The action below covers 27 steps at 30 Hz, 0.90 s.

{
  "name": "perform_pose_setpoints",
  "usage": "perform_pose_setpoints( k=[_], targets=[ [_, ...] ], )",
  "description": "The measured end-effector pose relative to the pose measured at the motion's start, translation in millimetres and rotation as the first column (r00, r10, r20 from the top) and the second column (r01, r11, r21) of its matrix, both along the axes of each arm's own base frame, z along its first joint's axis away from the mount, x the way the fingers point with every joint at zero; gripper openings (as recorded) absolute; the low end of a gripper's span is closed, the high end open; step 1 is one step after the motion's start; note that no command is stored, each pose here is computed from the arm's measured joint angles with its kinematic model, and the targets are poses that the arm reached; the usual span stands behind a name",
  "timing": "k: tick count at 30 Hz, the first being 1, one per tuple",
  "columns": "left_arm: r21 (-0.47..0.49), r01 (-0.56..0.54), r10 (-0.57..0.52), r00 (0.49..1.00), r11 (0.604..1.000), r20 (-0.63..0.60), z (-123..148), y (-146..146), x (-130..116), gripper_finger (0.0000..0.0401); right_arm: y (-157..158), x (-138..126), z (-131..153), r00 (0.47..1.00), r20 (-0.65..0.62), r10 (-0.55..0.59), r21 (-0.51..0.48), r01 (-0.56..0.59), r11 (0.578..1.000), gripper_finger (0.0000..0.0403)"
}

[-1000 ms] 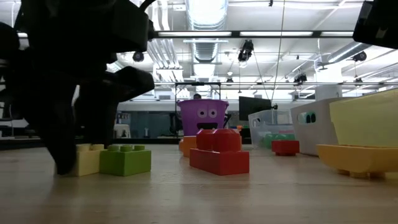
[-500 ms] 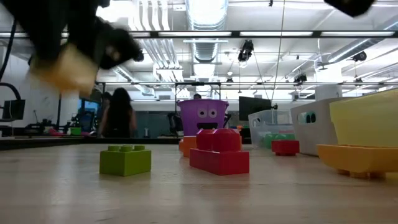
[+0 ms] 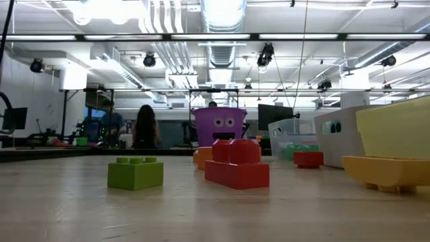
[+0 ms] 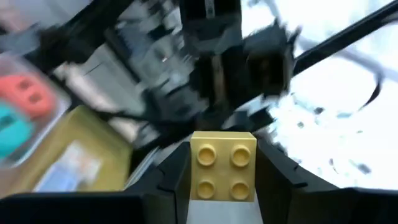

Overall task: Pick & Place Toys
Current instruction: Put the light yellow game piece into the transparent bin

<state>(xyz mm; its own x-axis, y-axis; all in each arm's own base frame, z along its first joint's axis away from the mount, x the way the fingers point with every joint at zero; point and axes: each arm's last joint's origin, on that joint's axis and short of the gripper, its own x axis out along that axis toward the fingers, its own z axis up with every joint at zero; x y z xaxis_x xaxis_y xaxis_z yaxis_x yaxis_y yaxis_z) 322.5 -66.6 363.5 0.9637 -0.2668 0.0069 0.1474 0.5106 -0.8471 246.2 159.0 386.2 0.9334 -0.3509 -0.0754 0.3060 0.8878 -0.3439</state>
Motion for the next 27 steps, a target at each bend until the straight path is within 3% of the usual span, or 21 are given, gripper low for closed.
perform_pose_setpoints(
  k=[3,5,9,16,27],
  targets=[
    [-0.023,-0.049,0.05,0.997,0.999,0.064,6,7,2,0.0122,4,17,17,0.981,-0.019,-0.192,-0.153,0.187,0.97,0.0267],
    [-0.021,-0.099,0.1,0.993,0.995,0.064,7,11,3,0.0122,6,27,27,0.975,-0.025,-0.222,-0.197,0.213,0.957,0.0267],
    [-0.003,-0.191,0.191,0.979,0.982,0.066,7,19,4,0.0122,7,42,38,0.982,-0.015,-0.187,-0.193,0.18,0.965,0.0267],
    [0.042,-0.23,0.226,0.97,0.972,0.089,8,29,5,0.0122,7,44,41,0.995,0.002,-0.102,-0.151,0.101,0.983,0.0267],
    [-0.004,-0.221,0.217,0.956,0.975,0.197,23,28,4,0.0122,-14,55,38,0.989,-0.025,-0.146,-0.158,0.141,0.977,0.0267]
  ],
)
